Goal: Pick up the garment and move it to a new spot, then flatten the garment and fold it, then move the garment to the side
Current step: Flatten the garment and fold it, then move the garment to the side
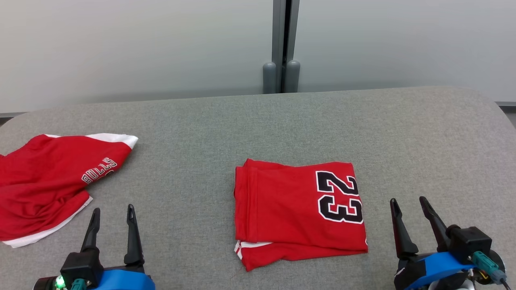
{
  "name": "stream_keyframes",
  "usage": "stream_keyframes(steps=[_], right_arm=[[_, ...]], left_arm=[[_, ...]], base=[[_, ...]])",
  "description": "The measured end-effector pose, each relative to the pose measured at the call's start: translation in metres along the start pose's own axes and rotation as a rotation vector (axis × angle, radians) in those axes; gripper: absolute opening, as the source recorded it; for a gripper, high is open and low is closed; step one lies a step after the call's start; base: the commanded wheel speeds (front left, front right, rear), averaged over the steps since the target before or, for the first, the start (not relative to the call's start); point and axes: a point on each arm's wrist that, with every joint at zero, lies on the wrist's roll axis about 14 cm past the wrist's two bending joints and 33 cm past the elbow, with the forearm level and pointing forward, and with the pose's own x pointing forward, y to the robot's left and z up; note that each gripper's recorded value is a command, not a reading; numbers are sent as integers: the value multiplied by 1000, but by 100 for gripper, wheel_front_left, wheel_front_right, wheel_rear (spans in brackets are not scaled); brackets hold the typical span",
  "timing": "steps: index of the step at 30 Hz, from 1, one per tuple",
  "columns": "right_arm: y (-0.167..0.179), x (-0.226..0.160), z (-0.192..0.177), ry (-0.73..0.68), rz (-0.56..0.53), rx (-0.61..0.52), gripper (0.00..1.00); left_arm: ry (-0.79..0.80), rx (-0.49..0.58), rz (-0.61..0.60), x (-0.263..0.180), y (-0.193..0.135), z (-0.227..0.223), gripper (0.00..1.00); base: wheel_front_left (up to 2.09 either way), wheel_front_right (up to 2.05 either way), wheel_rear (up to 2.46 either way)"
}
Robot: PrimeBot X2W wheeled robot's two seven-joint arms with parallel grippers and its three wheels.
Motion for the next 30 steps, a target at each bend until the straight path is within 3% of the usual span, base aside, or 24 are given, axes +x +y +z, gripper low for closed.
stream_keyframes(steps=[22,30], right_arm=[[8,2,-6,31,22,3,100],[31,39,23,-20,102,-43,100]], left_arm=[[14,-7,10,1,3,-4,100],[15,-10,12,6,3,-5,100]], base=[[0,0,0],[0,0,0]])
